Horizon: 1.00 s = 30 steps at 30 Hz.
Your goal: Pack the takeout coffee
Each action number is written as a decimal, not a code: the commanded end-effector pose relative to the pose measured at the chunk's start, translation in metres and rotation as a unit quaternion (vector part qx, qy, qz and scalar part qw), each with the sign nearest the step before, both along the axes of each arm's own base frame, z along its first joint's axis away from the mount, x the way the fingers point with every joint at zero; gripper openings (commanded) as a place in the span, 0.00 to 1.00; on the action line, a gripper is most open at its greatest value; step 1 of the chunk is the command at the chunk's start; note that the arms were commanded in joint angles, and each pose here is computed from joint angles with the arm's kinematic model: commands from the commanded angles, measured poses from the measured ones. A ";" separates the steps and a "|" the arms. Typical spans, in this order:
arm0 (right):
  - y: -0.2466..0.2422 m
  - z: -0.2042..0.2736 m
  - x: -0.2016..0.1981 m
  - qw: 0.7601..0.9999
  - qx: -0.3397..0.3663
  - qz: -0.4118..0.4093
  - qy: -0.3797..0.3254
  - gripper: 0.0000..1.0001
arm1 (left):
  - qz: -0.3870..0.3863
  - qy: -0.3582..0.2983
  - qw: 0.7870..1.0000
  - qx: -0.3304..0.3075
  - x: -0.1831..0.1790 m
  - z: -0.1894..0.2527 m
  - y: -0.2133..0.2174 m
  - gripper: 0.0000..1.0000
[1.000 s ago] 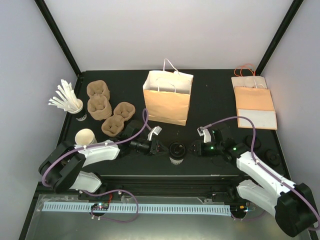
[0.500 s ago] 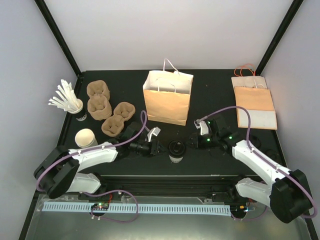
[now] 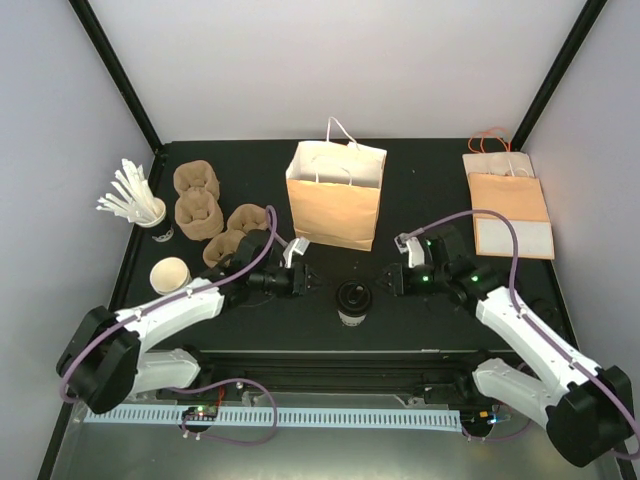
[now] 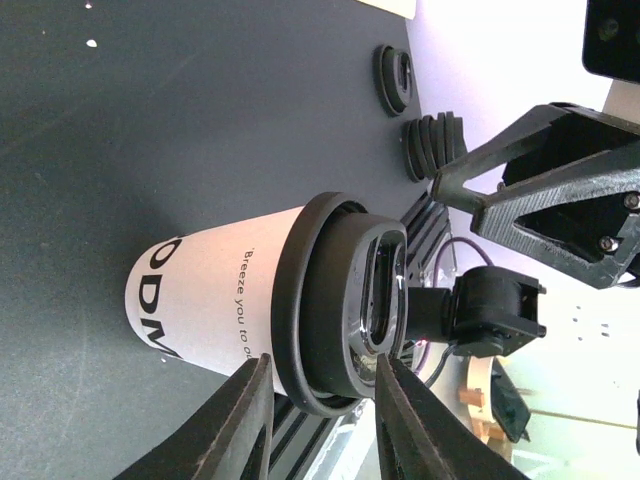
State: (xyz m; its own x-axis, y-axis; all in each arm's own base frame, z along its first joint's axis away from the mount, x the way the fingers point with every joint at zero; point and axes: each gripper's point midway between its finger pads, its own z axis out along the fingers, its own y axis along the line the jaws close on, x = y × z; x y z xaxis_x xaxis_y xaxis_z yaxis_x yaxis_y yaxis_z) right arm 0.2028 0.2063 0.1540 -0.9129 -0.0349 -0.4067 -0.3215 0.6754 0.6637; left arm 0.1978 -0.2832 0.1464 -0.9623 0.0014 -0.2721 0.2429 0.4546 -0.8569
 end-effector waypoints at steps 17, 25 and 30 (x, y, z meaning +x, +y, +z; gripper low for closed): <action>0.002 -0.033 -0.041 0.996 0.052 0.033 0.058 0.32 | -0.058 0.004 0.998 -0.004 0.011 -0.010 -0.020 0.26; 0.004 -0.037 -0.038 0.996 0.052 0.034 0.062 0.32 | -0.063 0.010 0.998 -0.004 0.009 -0.014 -0.020 0.26; 0.005 -0.040 -0.035 0.996 0.048 0.032 0.064 0.31 | -0.065 0.015 0.998 -0.003 0.009 -0.019 -0.021 0.25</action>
State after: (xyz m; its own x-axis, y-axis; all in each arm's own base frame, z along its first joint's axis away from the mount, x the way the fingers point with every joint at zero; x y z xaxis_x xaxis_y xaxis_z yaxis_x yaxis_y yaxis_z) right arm 0.1638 0.2083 0.1112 -0.9584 -0.0657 -0.2777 -0.2598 0.6032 0.7541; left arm 0.1976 -0.2956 0.1121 -0.9749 0.1136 -0.1914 0.2224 0.4605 -0.8594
